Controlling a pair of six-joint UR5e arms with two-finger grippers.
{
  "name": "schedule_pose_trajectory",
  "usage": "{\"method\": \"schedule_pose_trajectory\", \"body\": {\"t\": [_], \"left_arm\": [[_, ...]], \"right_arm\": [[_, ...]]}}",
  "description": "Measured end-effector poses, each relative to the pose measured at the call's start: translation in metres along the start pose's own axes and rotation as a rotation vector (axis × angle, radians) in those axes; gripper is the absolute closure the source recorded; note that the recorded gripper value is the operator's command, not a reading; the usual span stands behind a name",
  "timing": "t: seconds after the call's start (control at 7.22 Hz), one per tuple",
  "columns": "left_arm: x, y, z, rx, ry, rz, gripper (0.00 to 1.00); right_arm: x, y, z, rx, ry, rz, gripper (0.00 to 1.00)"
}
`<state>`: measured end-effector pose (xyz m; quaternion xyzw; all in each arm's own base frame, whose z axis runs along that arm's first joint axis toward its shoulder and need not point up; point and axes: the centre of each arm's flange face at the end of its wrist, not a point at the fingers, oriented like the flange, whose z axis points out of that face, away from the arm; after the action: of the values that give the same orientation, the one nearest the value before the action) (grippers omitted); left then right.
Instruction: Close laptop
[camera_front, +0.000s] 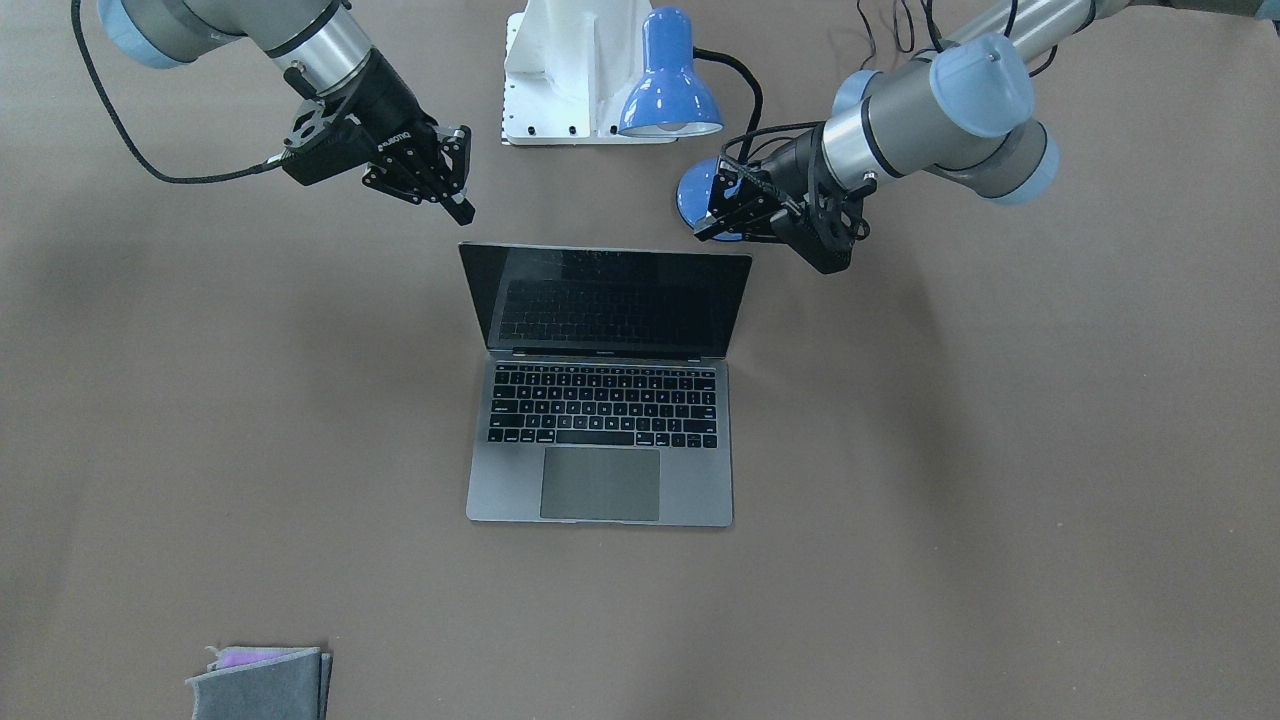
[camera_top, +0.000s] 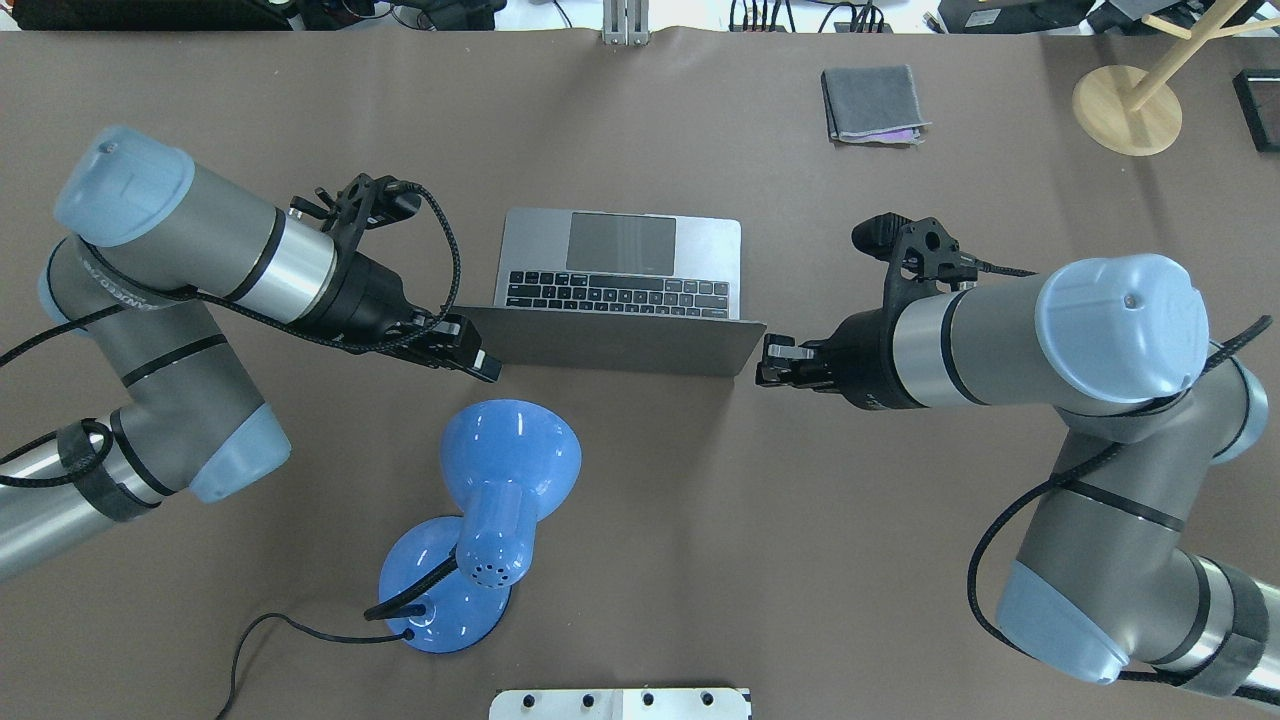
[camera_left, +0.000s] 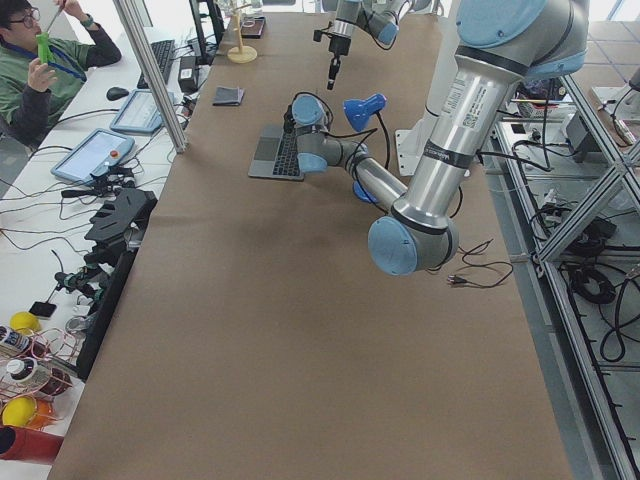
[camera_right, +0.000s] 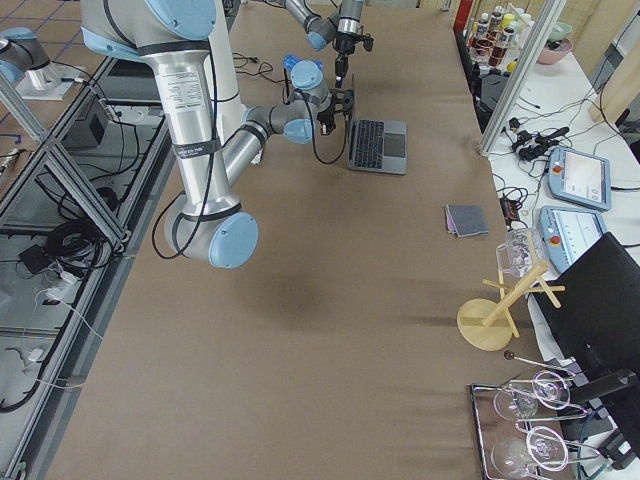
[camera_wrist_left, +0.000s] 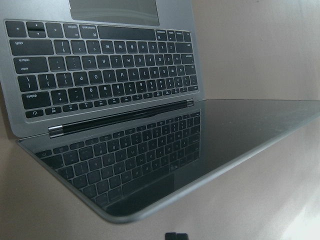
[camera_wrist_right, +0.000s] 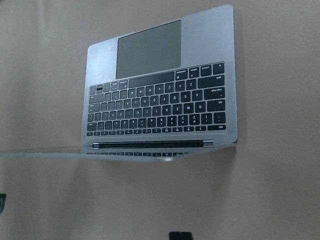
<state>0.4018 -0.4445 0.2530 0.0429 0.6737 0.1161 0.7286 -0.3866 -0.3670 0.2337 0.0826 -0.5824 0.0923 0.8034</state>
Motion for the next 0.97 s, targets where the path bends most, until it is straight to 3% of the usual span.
{"method": "schedule_pose_trajectory", "body": {"t": [0.55,0.97], "left_arm": [[-0.004,-0.032,-0.034,0.07,-0.035,-0.029,1.0],[-0.004,-0.053,-0.04,0.102,-0.068,-0.056,1.0]], "right_arm": [[-0.004,-0.011,0.008,0.008,0.012,0.008,1.0],[-0.011,-0.022,0.013,0.023,0.013,0.014,1.0]]}}
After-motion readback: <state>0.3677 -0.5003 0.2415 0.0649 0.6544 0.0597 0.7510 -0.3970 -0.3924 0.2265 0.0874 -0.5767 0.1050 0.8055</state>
